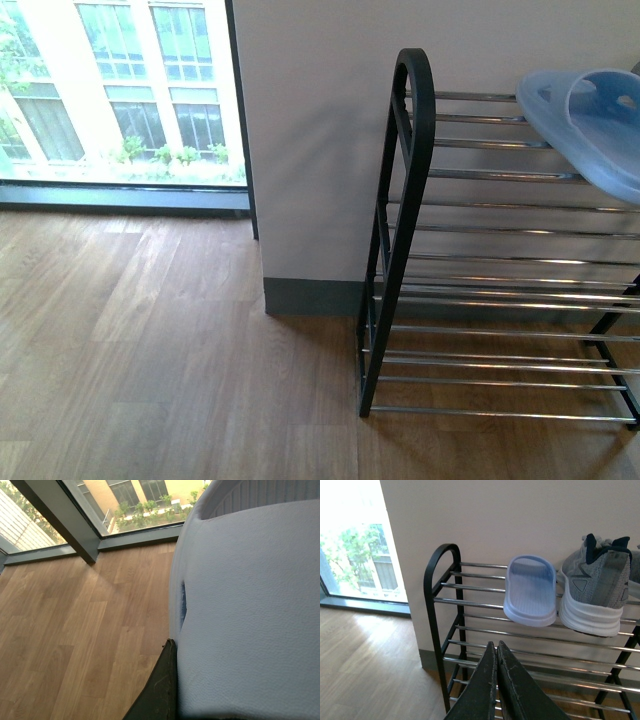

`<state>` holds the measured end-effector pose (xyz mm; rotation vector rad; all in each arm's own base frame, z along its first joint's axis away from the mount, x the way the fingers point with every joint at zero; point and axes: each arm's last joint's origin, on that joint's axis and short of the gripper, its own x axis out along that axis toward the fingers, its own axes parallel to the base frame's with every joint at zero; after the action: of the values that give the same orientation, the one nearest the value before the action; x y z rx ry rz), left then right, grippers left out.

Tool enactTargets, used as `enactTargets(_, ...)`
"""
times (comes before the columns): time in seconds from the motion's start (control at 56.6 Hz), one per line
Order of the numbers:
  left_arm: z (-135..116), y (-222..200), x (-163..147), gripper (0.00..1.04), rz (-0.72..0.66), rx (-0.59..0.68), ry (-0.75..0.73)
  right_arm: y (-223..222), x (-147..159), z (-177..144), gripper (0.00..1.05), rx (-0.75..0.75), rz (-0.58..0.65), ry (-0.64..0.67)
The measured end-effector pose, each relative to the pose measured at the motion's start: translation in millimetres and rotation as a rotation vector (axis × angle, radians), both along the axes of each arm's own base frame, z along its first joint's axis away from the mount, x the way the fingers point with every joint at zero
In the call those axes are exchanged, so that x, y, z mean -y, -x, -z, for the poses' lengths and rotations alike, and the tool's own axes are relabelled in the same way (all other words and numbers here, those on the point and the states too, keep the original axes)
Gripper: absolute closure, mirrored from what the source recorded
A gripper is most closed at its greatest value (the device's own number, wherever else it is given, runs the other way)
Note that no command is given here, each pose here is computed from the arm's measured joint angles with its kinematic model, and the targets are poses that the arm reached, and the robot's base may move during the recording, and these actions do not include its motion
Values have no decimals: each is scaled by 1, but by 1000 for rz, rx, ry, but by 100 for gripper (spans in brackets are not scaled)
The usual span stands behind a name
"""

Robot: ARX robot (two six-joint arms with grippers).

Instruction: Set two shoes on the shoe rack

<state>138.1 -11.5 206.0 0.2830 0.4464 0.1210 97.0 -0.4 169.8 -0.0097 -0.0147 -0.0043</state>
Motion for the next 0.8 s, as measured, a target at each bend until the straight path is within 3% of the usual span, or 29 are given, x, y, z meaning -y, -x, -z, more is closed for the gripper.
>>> enactTargets(0.141, 0, 0, 0, 103, 0, 0, 0, 0, 0, 0, 103, 2, 0, 1)
enactTargets(0.725, 0, 0, 0, 103, 0, 0, 0, 0, 0, 0, 9, 1, -4, 0)
enactTargets(0.796, 0, 0, 0, 103, -2, 0, -1, 0, 0, 0, 10, 1, -4, -1)
